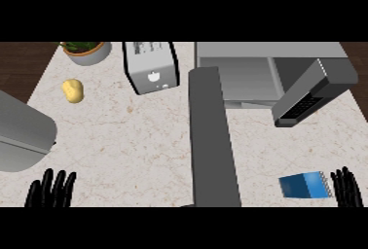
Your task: Pick up the milk, place it into the microwave and close the microwave
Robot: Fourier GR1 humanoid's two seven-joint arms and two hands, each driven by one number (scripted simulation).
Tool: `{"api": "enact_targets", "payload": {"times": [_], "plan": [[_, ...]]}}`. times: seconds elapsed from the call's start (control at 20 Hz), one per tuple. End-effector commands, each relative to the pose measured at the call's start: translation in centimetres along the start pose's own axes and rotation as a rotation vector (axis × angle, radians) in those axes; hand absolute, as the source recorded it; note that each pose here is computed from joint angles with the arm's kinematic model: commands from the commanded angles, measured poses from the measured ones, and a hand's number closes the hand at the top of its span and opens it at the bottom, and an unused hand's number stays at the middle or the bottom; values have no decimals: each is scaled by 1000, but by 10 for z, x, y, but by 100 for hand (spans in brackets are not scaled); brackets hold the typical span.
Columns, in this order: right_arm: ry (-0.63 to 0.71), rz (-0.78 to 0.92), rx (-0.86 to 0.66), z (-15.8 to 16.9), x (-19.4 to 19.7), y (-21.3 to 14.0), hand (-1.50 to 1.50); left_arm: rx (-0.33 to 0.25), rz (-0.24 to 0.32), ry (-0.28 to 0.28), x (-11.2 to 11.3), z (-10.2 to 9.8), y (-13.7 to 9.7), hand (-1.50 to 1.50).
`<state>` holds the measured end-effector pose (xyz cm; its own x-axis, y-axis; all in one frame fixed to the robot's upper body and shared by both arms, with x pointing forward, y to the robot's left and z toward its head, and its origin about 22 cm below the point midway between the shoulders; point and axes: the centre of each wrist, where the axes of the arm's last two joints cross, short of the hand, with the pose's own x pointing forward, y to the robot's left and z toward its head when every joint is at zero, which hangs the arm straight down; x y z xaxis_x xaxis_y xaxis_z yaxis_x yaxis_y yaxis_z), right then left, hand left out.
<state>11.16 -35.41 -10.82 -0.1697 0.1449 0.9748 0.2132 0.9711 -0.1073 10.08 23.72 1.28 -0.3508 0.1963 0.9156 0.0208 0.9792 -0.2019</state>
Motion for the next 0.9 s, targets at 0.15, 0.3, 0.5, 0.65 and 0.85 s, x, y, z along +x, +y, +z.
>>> {"api": "enact_targets", "payload": {"times": [0.15, 0.3, 0.5, 0.65, 0.85], "plan": [[1, 1, -5, -17, -35, 1, -150, 0, -9, 5, -6, 11, 18, -150], [-1, 14, 18, 3, -31, -12, -150, 4, 12, 22, 9, 10, -8, -150], [-16, 16, 40, -21, -35, 10, -150, -6, 9, 13, 12, 14, 28, -150], [-36, -4, 64, -14, -54, 6, -150, 12, 13, 1, 6, 15, 16, -150], [-55, -20, 75, -17, -47, 20, -150, -3, 7, 1, 5, 22, 11, -150]]}}
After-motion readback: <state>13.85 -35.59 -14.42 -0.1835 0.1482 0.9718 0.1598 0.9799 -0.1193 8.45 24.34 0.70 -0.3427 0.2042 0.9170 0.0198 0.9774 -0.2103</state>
